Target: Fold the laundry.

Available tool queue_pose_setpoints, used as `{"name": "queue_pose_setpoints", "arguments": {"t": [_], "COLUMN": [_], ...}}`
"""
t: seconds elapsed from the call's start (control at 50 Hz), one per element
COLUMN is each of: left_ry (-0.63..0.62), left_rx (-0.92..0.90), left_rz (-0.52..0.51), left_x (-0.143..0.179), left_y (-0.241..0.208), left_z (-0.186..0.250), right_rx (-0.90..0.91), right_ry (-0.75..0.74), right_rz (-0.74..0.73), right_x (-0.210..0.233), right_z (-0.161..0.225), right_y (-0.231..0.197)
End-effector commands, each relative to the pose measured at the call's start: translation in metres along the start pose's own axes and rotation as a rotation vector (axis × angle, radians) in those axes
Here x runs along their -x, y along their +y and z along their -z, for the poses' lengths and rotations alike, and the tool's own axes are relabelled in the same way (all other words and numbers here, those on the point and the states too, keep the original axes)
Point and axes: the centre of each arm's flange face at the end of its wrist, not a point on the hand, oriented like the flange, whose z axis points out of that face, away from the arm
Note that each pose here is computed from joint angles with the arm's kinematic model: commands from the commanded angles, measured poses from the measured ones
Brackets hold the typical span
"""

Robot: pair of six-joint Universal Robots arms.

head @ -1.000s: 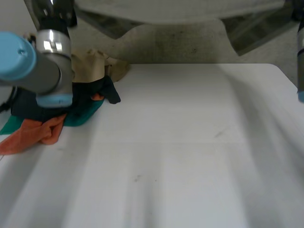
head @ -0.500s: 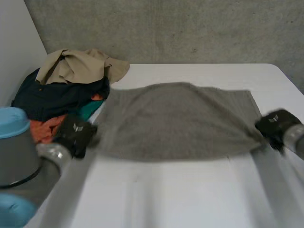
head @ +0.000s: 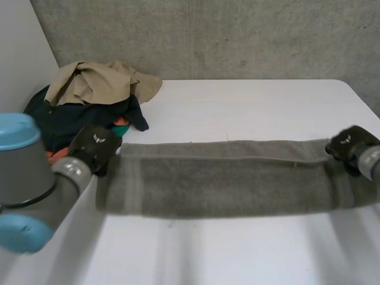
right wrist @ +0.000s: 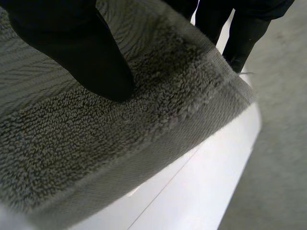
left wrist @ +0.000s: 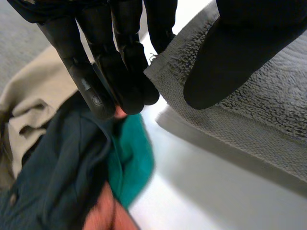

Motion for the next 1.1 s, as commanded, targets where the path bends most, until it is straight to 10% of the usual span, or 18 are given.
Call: {"name": "queue_pose_setpoints", "arguments": {"t": [0.02, 0.32, 0.56, 0.8, 1.1], "left_ry": [-0.095, -0.162, -0.145, -0.103, -0.090], "left_rx": [-0.003, -0.083, -0.121, -0.076, -0.116], "left_rz": [0.015, 0.013, 0.022, 0.051, 0.090], "left_x": [-0.005, -0.016, -0.013, -0.018, -0.024], "left_y": [0.004, -0.009, -0.034, -0.025, -0.032], "left_z": [-0.059, -0.113, -0.083, -0.046, -0.040], "right_rx": [-0.061, -0.159, -0.226, -0.031, 0.018], "right_ry": [0.158, 0.271, 0.342, -0.009, 0.181], "right_rz": [0.039, 0.066, -0.221, -0.404, -0.360], "right_x": [-0.001, 0.011, -0.041, -0.029, -0.028], "right_z": [-0.048, -0.099, -0.037, 0.004, -0.028], "right_y": [-0.008, -0.014, -0.041, 0.044, 0.089]}}
